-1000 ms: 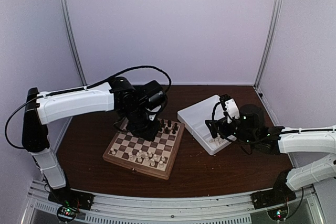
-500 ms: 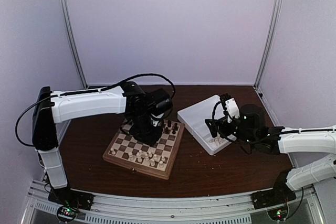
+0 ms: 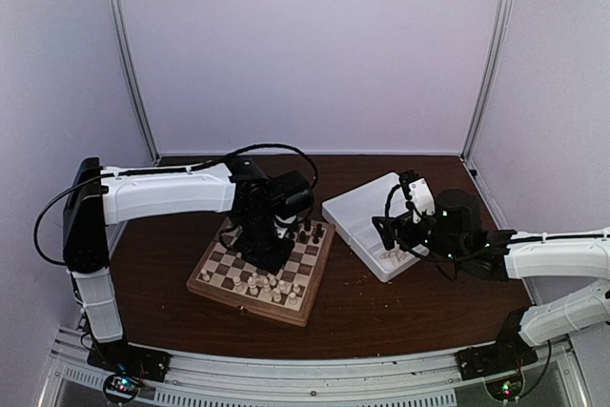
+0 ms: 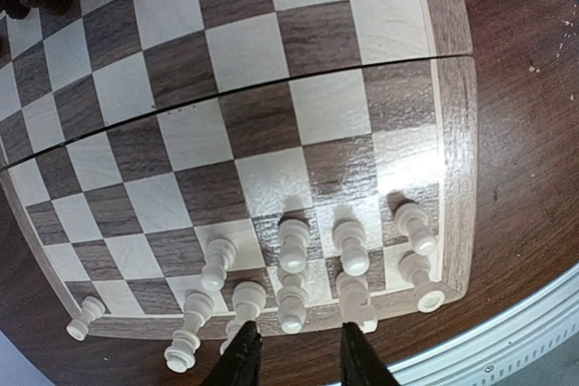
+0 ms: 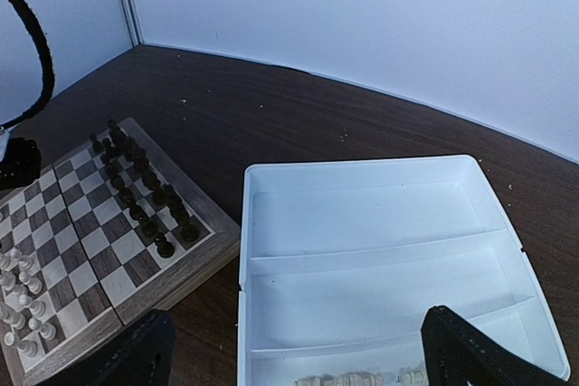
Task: Set up the chess pieces on the board
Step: Adjust the chess piece on the chessboard.
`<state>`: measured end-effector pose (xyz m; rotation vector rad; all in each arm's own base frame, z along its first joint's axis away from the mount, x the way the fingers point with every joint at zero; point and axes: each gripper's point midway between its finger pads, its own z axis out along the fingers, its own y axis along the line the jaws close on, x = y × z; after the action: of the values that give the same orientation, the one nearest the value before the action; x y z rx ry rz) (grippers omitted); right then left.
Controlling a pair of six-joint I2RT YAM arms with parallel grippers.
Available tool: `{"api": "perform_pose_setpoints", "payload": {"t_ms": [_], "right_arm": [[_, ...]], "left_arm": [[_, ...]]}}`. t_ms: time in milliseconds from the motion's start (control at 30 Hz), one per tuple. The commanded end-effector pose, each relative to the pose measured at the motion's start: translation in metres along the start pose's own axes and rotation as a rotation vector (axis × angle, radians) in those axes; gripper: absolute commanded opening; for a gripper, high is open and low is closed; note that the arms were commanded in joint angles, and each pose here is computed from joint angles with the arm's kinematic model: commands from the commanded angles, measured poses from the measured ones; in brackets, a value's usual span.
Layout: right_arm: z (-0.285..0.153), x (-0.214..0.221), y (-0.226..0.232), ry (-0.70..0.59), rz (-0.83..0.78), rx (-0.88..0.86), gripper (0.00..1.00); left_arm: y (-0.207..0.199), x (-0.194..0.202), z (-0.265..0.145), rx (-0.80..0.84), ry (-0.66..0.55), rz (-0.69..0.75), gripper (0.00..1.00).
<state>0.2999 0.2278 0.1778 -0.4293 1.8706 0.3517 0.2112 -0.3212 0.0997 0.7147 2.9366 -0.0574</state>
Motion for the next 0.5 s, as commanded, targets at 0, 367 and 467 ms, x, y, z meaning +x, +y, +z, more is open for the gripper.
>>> {"api": "perform_pose_setpoints", "payload": {"t_ms": [0, 367, 467], "right_arm": [[0.0011, 0.0021, -0.0023, -0.005, 0.001, 0.005, 0.99], [0.0010, 0.0021, -0.0026, -0.005, 0.000, 0.006, 0.99], [0.0011, 0.0021, -0.0024, -0.004, 0.000, 0.005, 0.99]], "left_arm": [[-0.0009, 0.0036, 0.0103, 0.009, 0.030, 0.013, 0.31], [0.0054, 0.0072, 0.0191, -0.014, 0.051, 0.004, 0.29], [0.0058, 0.0085, 0.0201, -0.016, 0.055, 0.005, 0.29]]}}
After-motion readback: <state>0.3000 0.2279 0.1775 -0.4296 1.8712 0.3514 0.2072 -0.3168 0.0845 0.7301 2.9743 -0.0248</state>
